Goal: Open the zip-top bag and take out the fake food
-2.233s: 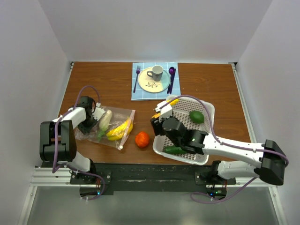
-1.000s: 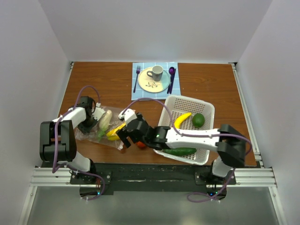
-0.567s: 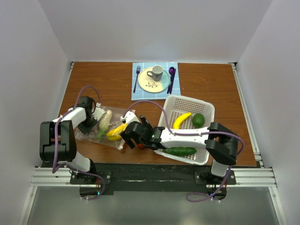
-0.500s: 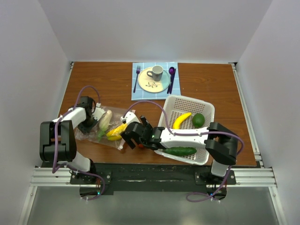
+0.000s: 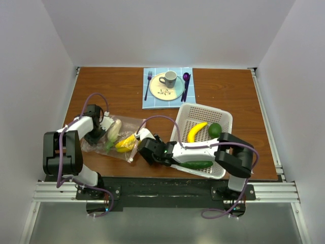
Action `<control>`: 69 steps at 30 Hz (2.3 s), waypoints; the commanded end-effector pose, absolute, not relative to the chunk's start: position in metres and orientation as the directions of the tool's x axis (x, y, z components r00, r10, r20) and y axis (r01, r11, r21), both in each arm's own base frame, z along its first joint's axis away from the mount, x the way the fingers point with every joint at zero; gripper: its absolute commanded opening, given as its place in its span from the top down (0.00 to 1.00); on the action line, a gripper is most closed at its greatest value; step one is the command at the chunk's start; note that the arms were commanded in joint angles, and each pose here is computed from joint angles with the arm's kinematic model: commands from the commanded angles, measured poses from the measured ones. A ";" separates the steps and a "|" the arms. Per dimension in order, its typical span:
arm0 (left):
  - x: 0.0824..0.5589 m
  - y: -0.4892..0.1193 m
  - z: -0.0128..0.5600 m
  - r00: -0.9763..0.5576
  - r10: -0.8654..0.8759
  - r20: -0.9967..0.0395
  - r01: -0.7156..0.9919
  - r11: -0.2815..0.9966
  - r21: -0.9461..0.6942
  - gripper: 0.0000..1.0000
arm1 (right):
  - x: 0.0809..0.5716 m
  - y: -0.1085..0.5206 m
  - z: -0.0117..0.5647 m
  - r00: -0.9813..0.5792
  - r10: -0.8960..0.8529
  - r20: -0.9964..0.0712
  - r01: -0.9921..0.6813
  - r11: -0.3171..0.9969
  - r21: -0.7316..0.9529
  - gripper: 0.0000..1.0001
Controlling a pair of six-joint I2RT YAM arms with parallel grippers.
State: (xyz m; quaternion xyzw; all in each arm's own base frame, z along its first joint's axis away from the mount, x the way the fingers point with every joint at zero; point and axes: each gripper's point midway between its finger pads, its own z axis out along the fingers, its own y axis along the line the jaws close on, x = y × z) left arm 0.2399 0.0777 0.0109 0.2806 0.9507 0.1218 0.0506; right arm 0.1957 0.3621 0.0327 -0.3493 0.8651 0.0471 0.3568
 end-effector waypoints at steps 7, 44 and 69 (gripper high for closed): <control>0.234 0.071 -0.004 -0.830 0.556 -0.044 0.537 0.818 0.206 1.00 | 0.230 0.366 0.180 -0.332 -0.366 -0.869 -0.557 0.820 -0.133 0.87; 0.238 0.068 -0.001 -0.834 0.548 -0.065 0.528 0.826 0.197 1.00 | 0.241 0.378 0.152 -0.587 -0.256 -0.769 -0.450 0.892 0.047 0.44; 0.233 0.070 -0.001 -0.826 0.561 -0.057 0.541 0.816 0.204 1.00 | 0.265 0.457 0.116 -0.604 -0.091 -0.792 -0.464 0.847 0.257 0.20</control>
